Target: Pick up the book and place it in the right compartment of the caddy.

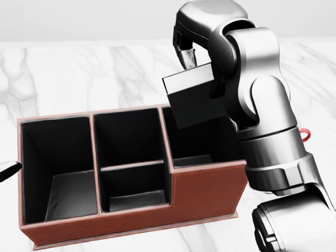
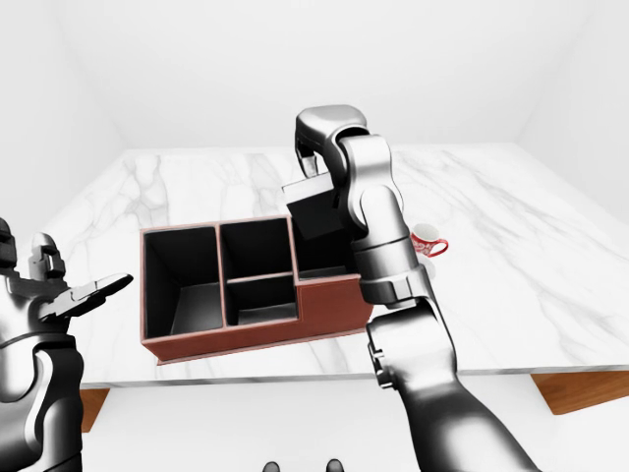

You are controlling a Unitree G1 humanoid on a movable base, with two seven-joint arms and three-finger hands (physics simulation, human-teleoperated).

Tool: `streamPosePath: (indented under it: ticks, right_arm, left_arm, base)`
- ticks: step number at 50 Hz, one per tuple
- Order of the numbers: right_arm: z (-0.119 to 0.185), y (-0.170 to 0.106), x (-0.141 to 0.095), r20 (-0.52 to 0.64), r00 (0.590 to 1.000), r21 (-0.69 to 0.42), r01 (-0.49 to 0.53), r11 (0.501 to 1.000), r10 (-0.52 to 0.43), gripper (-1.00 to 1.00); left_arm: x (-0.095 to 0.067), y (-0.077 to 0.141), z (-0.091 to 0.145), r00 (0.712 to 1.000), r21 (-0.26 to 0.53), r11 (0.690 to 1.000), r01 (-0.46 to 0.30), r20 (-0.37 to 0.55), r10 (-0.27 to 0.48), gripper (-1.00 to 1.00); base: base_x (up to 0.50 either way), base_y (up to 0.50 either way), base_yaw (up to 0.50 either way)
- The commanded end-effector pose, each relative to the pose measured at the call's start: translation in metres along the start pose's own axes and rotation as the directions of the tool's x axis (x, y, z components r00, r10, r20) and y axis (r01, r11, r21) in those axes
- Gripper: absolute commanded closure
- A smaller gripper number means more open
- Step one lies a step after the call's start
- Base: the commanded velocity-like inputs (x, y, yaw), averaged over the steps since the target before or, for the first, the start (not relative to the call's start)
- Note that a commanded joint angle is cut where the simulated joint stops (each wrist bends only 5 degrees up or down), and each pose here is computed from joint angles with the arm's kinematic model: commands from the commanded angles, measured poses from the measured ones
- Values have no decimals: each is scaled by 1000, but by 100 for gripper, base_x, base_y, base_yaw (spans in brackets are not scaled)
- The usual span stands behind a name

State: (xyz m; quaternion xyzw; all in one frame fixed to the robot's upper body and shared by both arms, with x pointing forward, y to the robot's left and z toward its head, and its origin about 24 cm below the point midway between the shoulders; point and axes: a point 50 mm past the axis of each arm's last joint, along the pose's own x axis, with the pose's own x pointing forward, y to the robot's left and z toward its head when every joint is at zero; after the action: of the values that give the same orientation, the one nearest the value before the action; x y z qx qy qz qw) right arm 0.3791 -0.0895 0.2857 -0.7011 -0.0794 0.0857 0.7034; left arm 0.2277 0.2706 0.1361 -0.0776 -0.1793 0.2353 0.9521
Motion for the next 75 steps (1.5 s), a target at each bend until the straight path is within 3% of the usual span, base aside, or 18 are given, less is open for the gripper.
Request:
streamPosePath:
  ticks: [1, 11, 25, 45, 61, 74, 75]
  right_arm:
    - [8, 2, 1, 9, 1000, -6, -3, 1000, 3, 100]
    - [16, 7, 2, 31, 999, -6, -12, 1000, 12, 100]
    - [11, 28, 9, 17, 995, 13, -103, 995, 103, 100]
    - [5, 33, 10, 6, 993, 20, -120, 993, 120, 100]
    - [-7, 58, 19, -24, 970, 51, -239, 970, 241, 100]
    - [-7, 60, 18, -18, 970, 54, -242, 969, 244, 100]
    - [-7, 59, 18, -18, 970, 55, -242, 969, 243, 64]
  left_arm:
    - [0, 0, -2, 1000, 1, 1000, 0, -7, 0, -100]
    - [0, 0, -2, 1000, -1, 1000, -1, -8, 1, -100]
    - [1, 0, 0, 1000, -2, 1000, -1, -2, 1, -100]
    - [0, 0, -2, 1000, 0, 1000, -1, -11, 1, -100]
    - [0, 0, -3, 1000, 1, 1000, 1, -11, -1, -100]
    - [0, 0, -3, 1000, 1, 1000, 1, -11, -1, -100]
    - [0, 0, -3, 1000, 1, 1000, 1, -12, -1, -100]
  base:
    - [0, 0, 0]
    - [0, 0, 0]
    - [0, 0, 0]
    - [0, 0, 0]
    - [0, 0, 0]
    - [0, 0, 0]
    - [0, 0, 0]
